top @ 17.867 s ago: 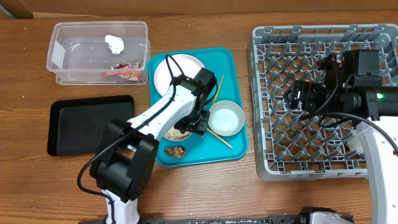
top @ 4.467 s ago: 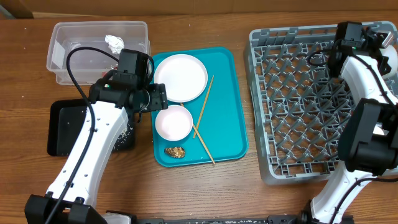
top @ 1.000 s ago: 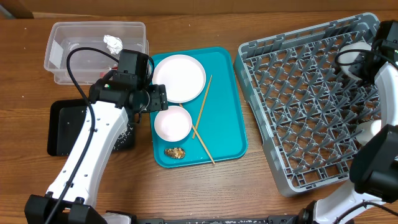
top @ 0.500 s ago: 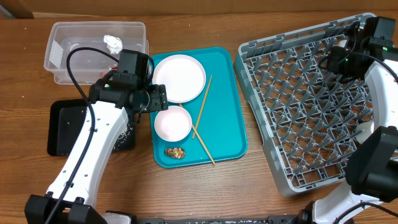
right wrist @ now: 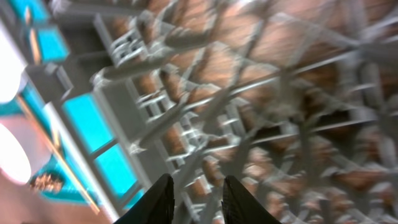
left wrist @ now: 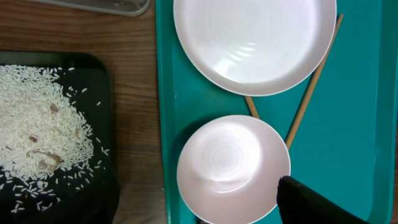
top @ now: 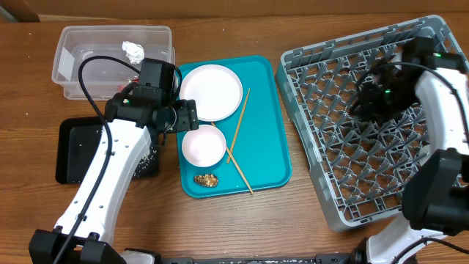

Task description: Sort waste into correct bins and load items into the dishwasher

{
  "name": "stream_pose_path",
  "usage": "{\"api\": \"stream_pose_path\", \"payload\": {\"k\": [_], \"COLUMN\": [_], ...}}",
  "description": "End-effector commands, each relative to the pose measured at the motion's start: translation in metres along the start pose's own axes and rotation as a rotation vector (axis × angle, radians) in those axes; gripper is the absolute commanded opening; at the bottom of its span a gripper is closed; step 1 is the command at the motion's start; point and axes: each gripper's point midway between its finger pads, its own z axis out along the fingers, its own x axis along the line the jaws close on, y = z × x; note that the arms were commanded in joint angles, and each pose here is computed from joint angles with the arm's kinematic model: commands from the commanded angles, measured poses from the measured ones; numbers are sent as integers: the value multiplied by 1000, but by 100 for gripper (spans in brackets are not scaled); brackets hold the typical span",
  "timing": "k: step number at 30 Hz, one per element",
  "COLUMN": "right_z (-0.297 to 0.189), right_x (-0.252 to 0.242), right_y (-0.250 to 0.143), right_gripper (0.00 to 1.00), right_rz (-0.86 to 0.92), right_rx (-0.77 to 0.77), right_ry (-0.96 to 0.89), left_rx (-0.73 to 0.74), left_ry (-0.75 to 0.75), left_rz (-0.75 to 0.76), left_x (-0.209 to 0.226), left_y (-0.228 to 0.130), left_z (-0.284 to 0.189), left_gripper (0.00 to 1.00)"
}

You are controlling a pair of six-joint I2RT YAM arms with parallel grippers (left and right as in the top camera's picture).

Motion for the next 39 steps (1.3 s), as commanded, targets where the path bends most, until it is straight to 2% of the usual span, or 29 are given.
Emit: {"api": "stream_pose_path", "payload": {"k": [1, 3, 8, 18, 26, 39], "right_z": [-3, 0, 11, 47, 56, 56], "right_x": [2, -3, 3, 2, 22, 22], "right_y": [-9, -15, -36, -59, -51, -51], "right_gripper": [29, 28, 28, 28, 28, 28], "right_rz": [62, 105, 115, 90, 54, 53], "right_rx": [7, 20, 102, 172, 141, 140], "right_ry": [-164, -229, -235, -242, -166, -163], "left_rx": [-39, -37, -37, -32, -22, -20], "left_ry": [1, 0, 0, 2, 5, 6], "left_rz": [12, 12, 12, 12, 12, 12], "left_x": [0, 0, 0, 1, 2, 2], "left_y": [9, 9, 9, 7, 5, 5], "left_z": [-10, -10, -10, -9, -9, -9], "left_gripper": [83, 83, 83, 83, 83, 83]}}
